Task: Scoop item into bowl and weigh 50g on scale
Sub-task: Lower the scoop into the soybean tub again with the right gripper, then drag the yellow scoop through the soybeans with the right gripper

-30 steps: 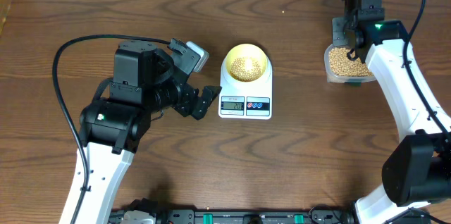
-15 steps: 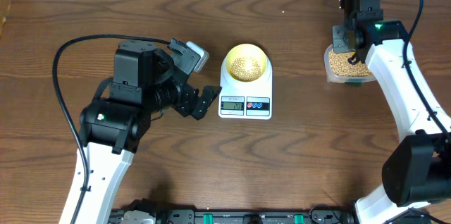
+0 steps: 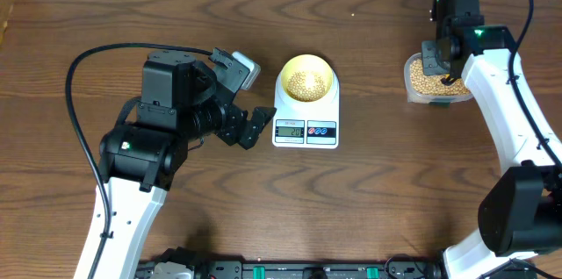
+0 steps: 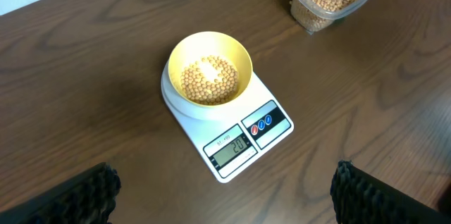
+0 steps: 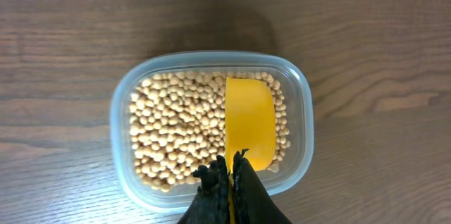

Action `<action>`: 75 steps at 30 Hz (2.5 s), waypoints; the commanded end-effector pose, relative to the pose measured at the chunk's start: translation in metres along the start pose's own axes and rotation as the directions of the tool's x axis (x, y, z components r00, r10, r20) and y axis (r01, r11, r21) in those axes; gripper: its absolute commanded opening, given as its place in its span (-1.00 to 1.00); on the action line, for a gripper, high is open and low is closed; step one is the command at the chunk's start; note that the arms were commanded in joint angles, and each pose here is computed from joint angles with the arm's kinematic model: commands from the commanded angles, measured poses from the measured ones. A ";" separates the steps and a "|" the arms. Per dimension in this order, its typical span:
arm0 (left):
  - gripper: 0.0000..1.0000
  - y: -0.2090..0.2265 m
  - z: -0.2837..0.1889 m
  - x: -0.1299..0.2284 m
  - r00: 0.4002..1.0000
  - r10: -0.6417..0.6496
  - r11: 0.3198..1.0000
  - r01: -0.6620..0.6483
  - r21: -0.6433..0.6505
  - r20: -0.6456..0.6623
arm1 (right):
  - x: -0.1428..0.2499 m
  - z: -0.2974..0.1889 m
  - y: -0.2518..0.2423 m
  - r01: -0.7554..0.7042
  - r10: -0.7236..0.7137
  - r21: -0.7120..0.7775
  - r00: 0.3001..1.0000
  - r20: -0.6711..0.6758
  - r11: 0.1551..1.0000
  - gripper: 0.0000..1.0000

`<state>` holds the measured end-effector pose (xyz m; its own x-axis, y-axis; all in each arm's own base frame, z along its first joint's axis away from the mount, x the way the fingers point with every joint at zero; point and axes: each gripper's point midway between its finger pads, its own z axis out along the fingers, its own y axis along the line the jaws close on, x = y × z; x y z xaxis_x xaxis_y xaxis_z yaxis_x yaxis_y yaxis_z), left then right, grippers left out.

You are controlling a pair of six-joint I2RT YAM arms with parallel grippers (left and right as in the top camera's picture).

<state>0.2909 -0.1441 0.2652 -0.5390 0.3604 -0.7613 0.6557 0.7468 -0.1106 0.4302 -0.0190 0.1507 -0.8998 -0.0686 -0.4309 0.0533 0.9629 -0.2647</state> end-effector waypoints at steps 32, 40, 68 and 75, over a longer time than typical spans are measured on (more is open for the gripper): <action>0.95 0.001 0.003 0.002 1.000 -0.013 1.000 0.013 0.007 -0.008 | 0.024 0.022 0.042 -0.120 0.111 -0.413 0.993 -0.047 0.903 -0.98; 0.95 0.001 0.003 0.002 1.000 -0.013 1.000 0.013 0.007 -0.008 | 0.023 0.019 0.033 -0.184 0.175 -0.506 0.982 -0.066 0.843 -0.98; 0.95 0.001 0.003 0.002 1.000 -0.013 1.000 0.013 0.007 -0.008 | 0.027 0.023 -0.011 -0.282 0.302 -0.633 0.950 -0.080 0.721 -0.98; 0.95 0.001 0.003 0.002 1.000 -0.013 1.000 0.013 0.007 -0.008 | 0.025 0.023 -0.013 -0.282 0.307 -0.636 0.949 -0.074 0.718 -0.98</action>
<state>0.2914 -0.1443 0.2643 -0.5411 0.3606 -0.7597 0.6554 0.7468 -0.1124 0.4176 -0.0406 0.1204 -0.8733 0.2506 -0.4178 0.0412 0.8925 0.4491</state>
